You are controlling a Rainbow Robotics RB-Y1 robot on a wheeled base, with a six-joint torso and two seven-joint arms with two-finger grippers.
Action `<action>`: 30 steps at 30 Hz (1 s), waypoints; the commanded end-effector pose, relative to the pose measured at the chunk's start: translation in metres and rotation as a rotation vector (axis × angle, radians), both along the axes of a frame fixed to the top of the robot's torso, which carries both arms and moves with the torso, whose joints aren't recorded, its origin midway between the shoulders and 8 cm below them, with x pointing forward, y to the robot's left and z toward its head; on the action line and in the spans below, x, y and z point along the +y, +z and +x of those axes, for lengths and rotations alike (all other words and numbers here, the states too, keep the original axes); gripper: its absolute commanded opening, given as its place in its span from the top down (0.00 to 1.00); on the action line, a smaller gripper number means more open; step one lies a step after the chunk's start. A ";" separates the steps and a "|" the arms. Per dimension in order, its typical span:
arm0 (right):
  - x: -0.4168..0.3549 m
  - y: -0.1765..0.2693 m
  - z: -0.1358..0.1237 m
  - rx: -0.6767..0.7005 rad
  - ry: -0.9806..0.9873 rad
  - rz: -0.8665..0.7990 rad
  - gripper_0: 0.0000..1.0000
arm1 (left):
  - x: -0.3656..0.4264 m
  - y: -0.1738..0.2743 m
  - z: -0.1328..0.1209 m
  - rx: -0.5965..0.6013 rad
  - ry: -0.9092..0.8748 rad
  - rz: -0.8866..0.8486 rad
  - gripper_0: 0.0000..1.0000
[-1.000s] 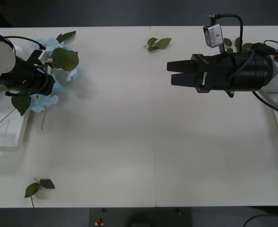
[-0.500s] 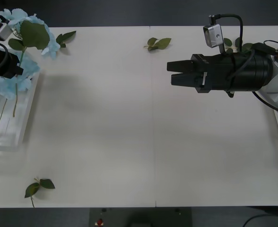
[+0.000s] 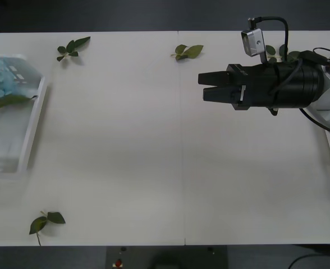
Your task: Put the red flowers into the right box and the blue flowers into the left box
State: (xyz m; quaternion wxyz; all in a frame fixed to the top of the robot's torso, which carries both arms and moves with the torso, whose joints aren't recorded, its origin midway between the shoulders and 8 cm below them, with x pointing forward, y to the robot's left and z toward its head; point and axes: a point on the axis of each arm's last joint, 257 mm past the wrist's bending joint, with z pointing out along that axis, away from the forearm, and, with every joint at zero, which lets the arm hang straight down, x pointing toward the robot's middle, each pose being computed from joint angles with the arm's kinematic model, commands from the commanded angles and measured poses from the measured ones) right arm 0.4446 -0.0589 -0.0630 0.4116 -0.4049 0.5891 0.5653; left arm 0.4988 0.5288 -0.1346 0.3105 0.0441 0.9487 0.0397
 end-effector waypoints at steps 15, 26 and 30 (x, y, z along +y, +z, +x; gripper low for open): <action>0.001 0.025 -0.001 -0.062 0.019 0.008 0.05 | 0.083 -0.005 -0.041 0.101 0.151 0.258 1.00; 0.001 0.025 -0.001 -0.062 0.019 0.008 0.05 | 0.088 -0.012 -0.036 0.095 0.141 0.308 0.00; 0.001 0.025 -0.001 -0.062 0.019 0.008 0.05 | 0.083 -0.012 -0.035 0.093 0.125 0.291 0.00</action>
